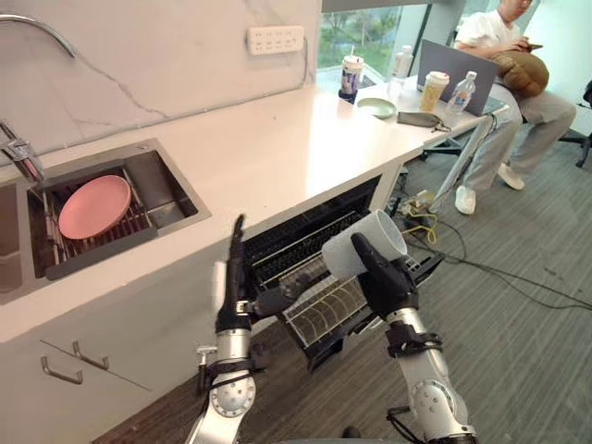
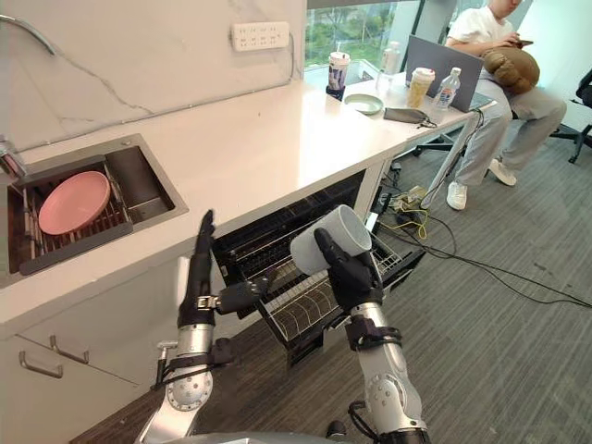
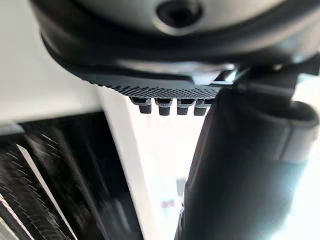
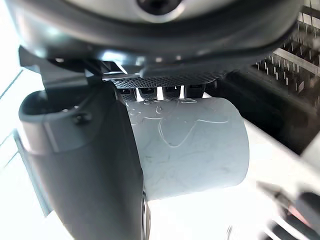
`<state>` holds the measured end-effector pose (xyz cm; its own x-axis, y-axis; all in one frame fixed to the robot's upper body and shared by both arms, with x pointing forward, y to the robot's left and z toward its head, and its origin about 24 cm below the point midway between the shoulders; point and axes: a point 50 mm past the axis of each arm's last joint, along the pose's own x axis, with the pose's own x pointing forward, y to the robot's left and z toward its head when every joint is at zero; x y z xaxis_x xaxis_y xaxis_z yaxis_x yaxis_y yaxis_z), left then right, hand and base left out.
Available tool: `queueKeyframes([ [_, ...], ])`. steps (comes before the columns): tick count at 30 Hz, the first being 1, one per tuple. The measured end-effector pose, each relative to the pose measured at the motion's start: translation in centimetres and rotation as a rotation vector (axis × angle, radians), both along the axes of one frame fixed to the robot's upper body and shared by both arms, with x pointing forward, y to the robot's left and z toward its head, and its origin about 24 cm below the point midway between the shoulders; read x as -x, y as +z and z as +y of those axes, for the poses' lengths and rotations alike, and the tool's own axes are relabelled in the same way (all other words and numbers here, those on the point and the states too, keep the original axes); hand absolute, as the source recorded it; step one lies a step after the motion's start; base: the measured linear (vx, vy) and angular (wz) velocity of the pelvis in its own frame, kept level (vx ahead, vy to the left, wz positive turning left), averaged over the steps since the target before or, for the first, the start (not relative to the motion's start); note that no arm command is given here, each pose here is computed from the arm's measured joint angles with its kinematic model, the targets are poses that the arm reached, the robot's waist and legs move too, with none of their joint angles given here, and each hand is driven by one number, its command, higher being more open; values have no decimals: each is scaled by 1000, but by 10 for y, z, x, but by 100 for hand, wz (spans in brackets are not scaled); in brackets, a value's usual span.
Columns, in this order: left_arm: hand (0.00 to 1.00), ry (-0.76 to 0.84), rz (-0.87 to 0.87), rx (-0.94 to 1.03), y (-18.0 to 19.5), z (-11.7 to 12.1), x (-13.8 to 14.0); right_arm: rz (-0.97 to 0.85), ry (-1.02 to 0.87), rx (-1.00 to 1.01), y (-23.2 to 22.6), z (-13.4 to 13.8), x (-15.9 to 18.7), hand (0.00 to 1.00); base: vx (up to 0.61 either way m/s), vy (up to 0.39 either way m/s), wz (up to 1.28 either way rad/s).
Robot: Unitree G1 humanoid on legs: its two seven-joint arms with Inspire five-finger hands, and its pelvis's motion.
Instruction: Walk over to the sink, pick up the cup, carry it to the dishwasher, place the cup inside the dishwasher, then close the dishwasher door
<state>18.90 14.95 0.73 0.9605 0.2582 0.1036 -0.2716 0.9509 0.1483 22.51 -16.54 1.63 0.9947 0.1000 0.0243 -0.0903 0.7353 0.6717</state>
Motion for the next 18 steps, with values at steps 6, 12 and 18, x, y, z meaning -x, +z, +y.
queueKeyframes([
  [6,100,155,291,30,-50,40,37,73,-24,249,-10,-28,-5,0,-62,-7,18],
  [12,100,219,517,5,-85,62,73,198,-3,474,-28,-43,-24,0,-60,-20,30],
  [18,100,258,559,12,-91,70,82,315,-52,536,-34,-50,-48,0,-42,-4,42],
])
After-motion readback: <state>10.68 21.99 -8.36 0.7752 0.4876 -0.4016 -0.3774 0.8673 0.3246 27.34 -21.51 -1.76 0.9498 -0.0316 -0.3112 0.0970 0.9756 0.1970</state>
